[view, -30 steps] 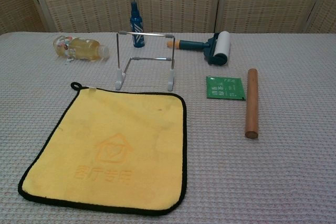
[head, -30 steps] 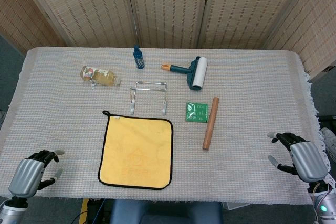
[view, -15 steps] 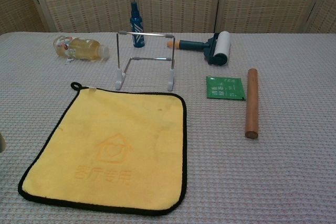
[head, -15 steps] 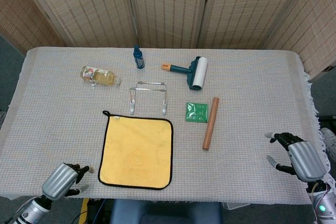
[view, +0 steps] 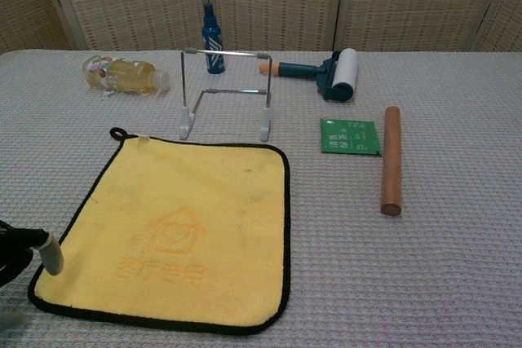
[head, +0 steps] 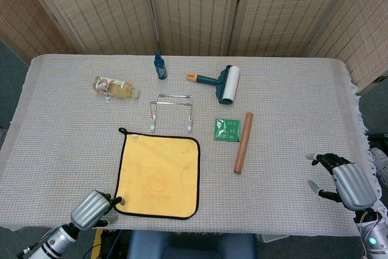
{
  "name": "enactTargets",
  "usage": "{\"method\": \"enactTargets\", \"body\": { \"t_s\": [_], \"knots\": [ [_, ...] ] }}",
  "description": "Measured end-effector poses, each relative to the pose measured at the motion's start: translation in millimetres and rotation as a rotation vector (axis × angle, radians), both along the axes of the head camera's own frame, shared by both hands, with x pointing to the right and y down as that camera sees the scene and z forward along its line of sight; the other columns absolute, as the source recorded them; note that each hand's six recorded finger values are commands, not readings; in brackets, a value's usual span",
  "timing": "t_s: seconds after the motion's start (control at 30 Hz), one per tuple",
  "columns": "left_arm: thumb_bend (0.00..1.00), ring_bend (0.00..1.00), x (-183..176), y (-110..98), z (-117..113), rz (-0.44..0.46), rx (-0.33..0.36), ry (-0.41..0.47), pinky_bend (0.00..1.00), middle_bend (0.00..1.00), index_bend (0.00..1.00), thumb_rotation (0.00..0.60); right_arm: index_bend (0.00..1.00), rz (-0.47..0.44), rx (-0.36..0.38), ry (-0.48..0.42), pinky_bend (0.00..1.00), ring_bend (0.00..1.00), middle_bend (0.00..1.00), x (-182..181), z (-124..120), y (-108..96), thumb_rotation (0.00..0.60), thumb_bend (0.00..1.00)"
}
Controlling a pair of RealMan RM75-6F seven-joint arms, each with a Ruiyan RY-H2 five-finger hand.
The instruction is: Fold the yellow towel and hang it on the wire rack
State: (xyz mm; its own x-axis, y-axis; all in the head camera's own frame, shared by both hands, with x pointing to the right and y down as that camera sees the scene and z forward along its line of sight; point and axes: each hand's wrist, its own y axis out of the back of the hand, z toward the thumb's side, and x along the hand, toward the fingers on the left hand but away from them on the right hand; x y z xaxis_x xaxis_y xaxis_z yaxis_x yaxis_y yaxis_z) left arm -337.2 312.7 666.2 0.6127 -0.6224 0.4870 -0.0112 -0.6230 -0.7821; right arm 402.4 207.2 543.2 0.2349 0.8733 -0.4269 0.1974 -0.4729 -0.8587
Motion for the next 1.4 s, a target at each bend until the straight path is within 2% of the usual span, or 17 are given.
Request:
{"method": "enactTargets", "body": {
  "t_s": [0.4,1.03,1.4],
  "knots": [
    [0.25,0.74,9,-2,13,-0.004,-0.013,-0.001,0.88,0.82,0.46,0.6,0.3,-0.006,-0.002,-0.003,0.45,0.36,0.43,-1,1,-1,0.6,0.26],
    [0.25,0.75,13,-10,18,-0.031,-0.014,0.007,0.88,0.82,0.5,0.6,0.3,0.001,-0.003,0.0,0.45,0.36,0.43,2,1,1,0.6,0.26],
    [0.46,0.77,15,-7,22,-0.004,-0.028,-0.011,0.88,0.85,0.52,0.6,0.3,-0.05,-0.006,-0.044,0.45,0.36,0.43,-18,4,1,0.6,0.26]
  ]
}}
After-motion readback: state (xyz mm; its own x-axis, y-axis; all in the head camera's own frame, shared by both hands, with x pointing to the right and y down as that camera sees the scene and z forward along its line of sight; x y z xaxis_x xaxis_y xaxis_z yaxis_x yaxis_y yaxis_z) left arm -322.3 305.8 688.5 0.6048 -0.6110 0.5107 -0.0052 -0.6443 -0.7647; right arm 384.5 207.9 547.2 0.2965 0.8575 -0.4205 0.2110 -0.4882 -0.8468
